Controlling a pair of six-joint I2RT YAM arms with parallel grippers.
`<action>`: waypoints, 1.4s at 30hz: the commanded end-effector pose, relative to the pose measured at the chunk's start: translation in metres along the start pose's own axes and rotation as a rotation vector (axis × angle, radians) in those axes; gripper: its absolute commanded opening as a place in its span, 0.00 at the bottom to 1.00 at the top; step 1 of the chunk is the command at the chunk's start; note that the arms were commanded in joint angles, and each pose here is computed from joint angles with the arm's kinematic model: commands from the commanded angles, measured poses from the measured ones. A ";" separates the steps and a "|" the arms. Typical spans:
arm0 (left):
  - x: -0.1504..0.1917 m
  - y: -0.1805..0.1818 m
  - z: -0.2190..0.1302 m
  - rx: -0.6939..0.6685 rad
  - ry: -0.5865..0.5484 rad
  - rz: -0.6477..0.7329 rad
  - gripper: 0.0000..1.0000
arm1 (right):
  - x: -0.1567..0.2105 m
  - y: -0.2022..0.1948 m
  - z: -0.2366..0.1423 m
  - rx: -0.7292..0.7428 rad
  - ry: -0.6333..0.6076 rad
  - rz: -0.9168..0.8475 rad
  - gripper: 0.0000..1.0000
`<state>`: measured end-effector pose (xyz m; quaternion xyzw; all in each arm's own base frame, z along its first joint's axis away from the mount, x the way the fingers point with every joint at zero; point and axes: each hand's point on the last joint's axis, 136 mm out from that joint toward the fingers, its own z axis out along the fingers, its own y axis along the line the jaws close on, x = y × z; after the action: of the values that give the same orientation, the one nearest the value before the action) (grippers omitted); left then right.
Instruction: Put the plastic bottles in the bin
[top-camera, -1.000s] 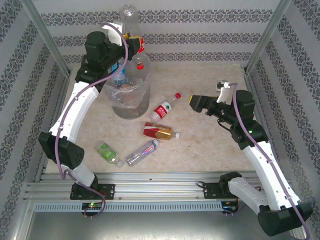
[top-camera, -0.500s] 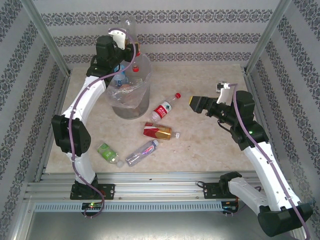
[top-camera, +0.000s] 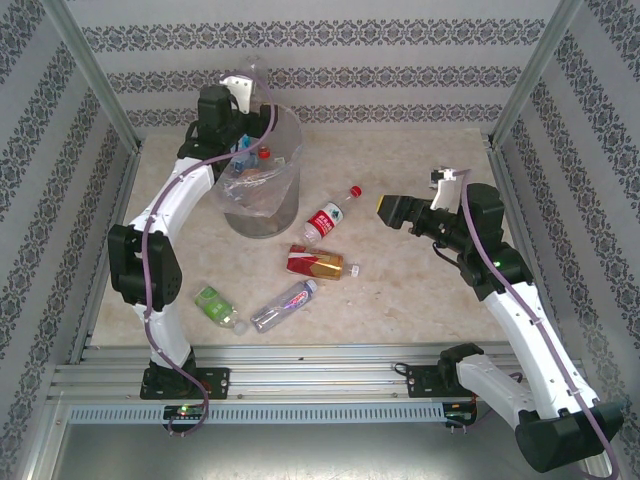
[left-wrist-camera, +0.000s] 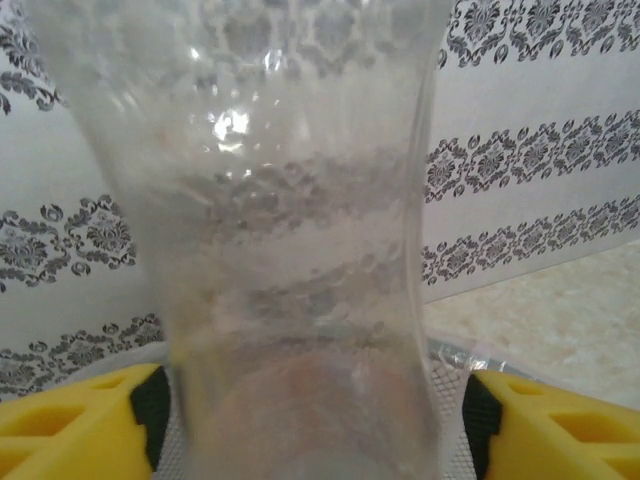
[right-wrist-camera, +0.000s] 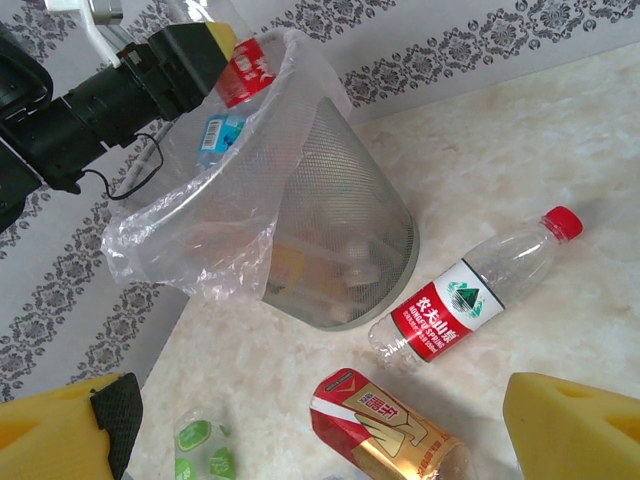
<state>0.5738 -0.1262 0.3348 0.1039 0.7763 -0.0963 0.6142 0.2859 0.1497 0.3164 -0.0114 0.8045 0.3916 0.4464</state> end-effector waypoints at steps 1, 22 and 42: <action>-0.042 0.008 -0.025 -0.039 -0.103 0.023 0.82 | -0.002 0.002 0.000 -0.019 -0.012 -0.007 0.93; -0.069 -0.040 -0.127 0.168 -0.121 -0.081 1.00 | 0.011 -0.056 0.049 0.156 0.053 0.210 0.90; 0.057 -0.123 -0.173 0.452 0.199 -0.186 1.00 | 0.065 -0.098 0.177 0.245 0.224 0.405 0.88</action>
<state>0.3862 -0.1825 0.3251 0.1519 0.7961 -0.2919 0.5079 0.3926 0.2113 0.1607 0.1360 0.8831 0.3678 0.2576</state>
